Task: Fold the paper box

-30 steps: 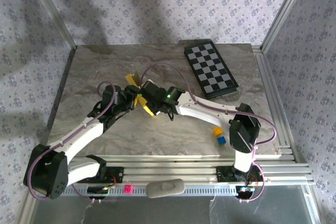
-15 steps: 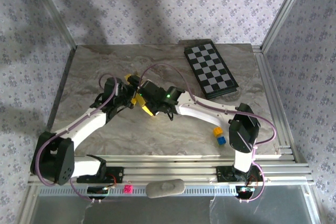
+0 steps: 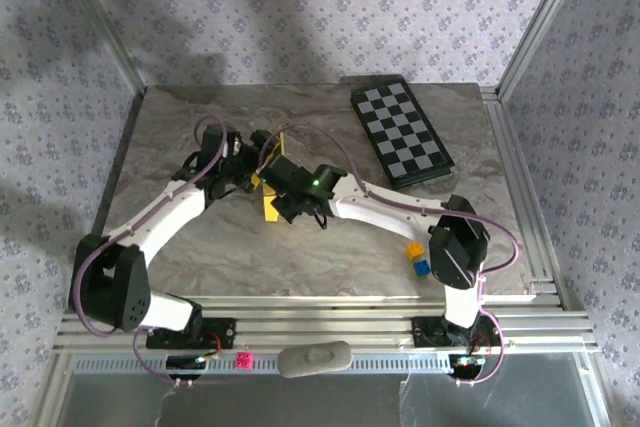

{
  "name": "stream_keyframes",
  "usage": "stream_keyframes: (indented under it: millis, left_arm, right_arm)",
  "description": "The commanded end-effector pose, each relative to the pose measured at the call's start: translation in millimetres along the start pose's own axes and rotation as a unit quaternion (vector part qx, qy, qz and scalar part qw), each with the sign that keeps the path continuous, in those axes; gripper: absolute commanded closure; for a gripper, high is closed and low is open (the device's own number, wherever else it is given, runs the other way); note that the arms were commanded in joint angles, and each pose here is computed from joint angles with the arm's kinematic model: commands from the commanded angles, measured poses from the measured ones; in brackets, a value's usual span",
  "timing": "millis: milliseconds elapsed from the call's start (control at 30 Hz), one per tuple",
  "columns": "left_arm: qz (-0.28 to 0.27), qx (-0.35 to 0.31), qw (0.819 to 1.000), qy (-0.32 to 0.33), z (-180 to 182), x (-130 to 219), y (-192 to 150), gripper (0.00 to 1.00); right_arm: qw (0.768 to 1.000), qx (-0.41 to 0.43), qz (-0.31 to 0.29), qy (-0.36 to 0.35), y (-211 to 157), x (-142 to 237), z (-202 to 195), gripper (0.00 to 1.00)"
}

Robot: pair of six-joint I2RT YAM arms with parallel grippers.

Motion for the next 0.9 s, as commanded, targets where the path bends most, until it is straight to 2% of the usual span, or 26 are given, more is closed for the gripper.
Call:
stream_keyframes:
  millis: [0, 133, 333, 500, 667, 767, 867]
  left_arm:
    - [0.062, -0.043, 0.996, 0.048, 5.9, -4.2, -8.2, 0.01]
    - [0.094, -0.089, 0.988, 0.088, 5.4, -5.3, -7.4, 0.00]
    - [0.106, -0.135, 0.981, 0.089, -5.7, -4.3, -2.8, 0.01]
    - [0.162, -0.151, 0.967, 0.129, 5.7, -12.5, -11.2, 0.05]
    - [0.166, -0.172, 0.963, 0.127, 1.6, -20.1, -12.0, 0.08]
    - [0.175, -0.182, 0.958, 0.134, -0.2, -24.6, -12.8, 0.13]
    - [0.190, -0.194, 0.949, 0.158, 4.0, -26.6, -16.3, 0.27]
  right_arm:
    - [1.000, 0.014, -0.010, 0.014, 10.2, 4.0, 7.3, 1.00]
    - [1.000, 0.011, -0.014, 0.014, 13.5, 4.9, 4.9, 1.00]
    - [1.000, 0.005, -0.014, 0.016, 14.0, 3.3, -0.6, 1.00]
    - [1.000, -0.002, -0.015, 0.022, 15.2, 3.0, -4.5, 1.00]
    - [0.999, 0.002, -0.015, 0.029, 16.3, 2.8, -1.5, 1.00]
    - [0.999, 0.002, -0.016, 0.028, 17.2, 2.2, -2.2, 1.00]
    - [1.000, 0.001, -0.018, 0.025, 18.6, 2.7, -3.4, 1.00]
Point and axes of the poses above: each hand's point on the last joint's axis, 136 mm out from that joint toward the fingers, its own x axis back along the fingers, its own z axis along the line the jaws close on, y = z × x, the point moved 3 cm from there along x, back along the fingers, and after that the axes turned 8 degrees about -x, right-handed, at the moved point
